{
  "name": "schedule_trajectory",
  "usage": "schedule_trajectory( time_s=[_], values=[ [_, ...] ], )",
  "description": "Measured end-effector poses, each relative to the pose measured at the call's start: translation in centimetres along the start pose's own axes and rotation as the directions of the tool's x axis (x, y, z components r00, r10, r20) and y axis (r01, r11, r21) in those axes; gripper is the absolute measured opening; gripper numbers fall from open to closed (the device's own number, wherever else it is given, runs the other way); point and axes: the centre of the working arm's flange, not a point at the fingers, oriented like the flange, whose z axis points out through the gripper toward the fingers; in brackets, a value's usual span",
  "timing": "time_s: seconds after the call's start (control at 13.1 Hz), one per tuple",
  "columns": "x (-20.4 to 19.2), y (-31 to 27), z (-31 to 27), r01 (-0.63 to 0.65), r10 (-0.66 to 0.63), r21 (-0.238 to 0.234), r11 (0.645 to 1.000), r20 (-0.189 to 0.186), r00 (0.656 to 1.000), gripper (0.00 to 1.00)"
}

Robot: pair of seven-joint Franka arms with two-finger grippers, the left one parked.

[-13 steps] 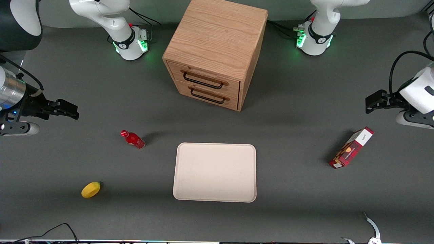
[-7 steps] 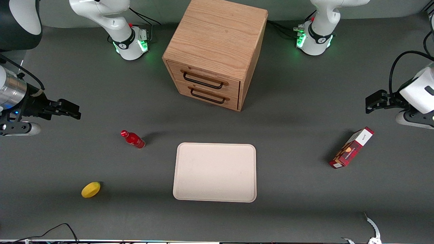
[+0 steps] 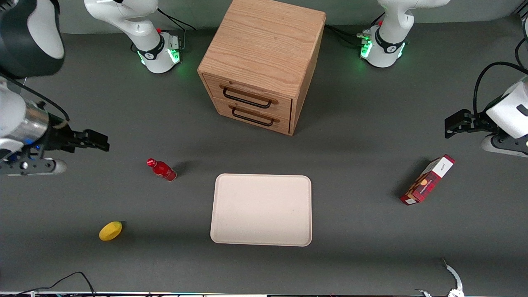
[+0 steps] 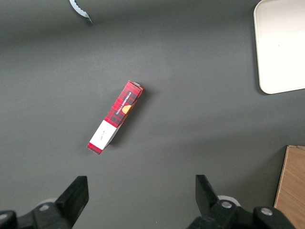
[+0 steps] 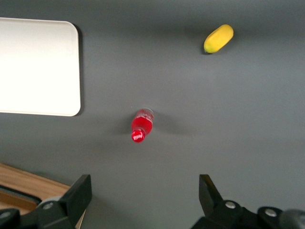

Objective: Place coke bottle on tray
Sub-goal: 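Move the open right gripper over the red Coca-Cola bottle's cap end, then lower the right gripper and close it around the bottle's neck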

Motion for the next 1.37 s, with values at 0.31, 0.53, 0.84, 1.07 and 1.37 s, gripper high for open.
schedule_trajectory(
  time_s=[0.31,0.53,0.84,1.07,1.37],
  values=[
    [1.4,-1.0,8.2,0.014,-0.013,0.008,1.000,-0.044,0.999,1.00],
    [0.4,-2.6,12.8,0.043,-0.042,0.014,0.999,-0.051,0.998,1.00],
    [-1.0,-3.4,17.9,0.071,-0.071,-0.004,0.997,-0.061,0.996,1.00],
    [-2.7,-3.1,21.9,0.086,-0.087,-0.021,0.996,-0.087,0.992,1.00],
    [-3.8,-3.2,23.8,0.094,-0.095,-0.022,0.995,-0.084,0.992,0.95]
  ],
)
